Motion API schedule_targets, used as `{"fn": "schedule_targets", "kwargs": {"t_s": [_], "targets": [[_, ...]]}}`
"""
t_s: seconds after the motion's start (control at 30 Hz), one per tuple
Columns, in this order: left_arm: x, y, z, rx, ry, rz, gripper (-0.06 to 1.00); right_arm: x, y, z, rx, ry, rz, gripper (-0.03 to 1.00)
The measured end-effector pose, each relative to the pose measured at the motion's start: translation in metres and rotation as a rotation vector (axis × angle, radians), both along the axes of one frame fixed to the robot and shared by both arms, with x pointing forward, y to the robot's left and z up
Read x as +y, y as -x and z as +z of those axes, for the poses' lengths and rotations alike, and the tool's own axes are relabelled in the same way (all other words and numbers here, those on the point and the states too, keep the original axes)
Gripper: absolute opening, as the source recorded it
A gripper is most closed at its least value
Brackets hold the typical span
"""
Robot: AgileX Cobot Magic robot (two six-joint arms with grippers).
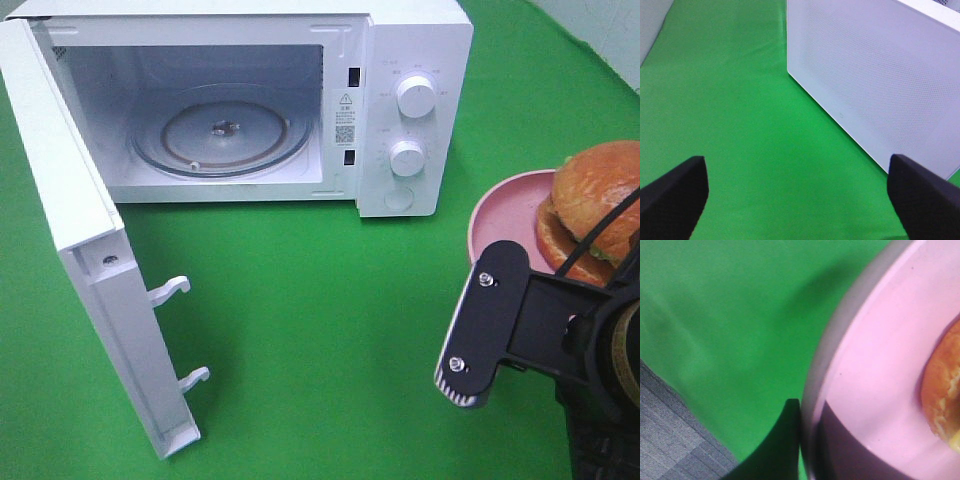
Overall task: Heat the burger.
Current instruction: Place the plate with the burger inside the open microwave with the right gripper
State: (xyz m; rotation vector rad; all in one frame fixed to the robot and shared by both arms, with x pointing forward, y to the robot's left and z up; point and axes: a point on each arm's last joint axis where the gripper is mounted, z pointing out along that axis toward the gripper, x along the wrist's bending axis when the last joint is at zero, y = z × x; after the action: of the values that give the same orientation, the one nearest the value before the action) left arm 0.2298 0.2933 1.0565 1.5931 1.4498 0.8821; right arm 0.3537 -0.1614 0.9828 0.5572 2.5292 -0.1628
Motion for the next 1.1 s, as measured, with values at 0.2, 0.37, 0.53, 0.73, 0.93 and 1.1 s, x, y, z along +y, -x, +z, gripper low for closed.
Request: {"fn": "schedule_targets", "kwargs": {"t_s": [0.2, 0.37, 0.53, 0.73, 0.93, 1.1], "targets": [[0.0, 0.0, 0.0, 0.0, 0.0, 0.0, 0.89, 0.005, -0.001, -0.001, 0.018, -0.003, 0.118, 0.03], [0.0, 0.0, 0.0, 0.0, 0.0, 0.0, 0.89, 0.01, -0.001, -0.001, 0.031, 0.008, 0.232, 0.03], [0.0, 0.0, 0.0, 0.0, 0.0, 0.0, 0.89, 0.017, -0.002, -0.002, 0.041, 0.02, 0.418, 0.03], [0.0, 0.0, 0.0, 0.0, 0.0, 0.0, 0.89, 0.023, -0.002, -0.001, 0.038, 0.041, 0.572, 0.03], [0.0, 0.0, 0.0, 0.0, 0.0, 0.0, 0.89, 0.025, -0.002, -0.001, 0.041, 0.08, 0.675, 0.03], [0.0, 0.0, 0.0, 0.0, 0.0, 0.0, 0.89, 0.027, -0.003, -0.001, 0.041, 0.135, 0.812, 0.03]]}}
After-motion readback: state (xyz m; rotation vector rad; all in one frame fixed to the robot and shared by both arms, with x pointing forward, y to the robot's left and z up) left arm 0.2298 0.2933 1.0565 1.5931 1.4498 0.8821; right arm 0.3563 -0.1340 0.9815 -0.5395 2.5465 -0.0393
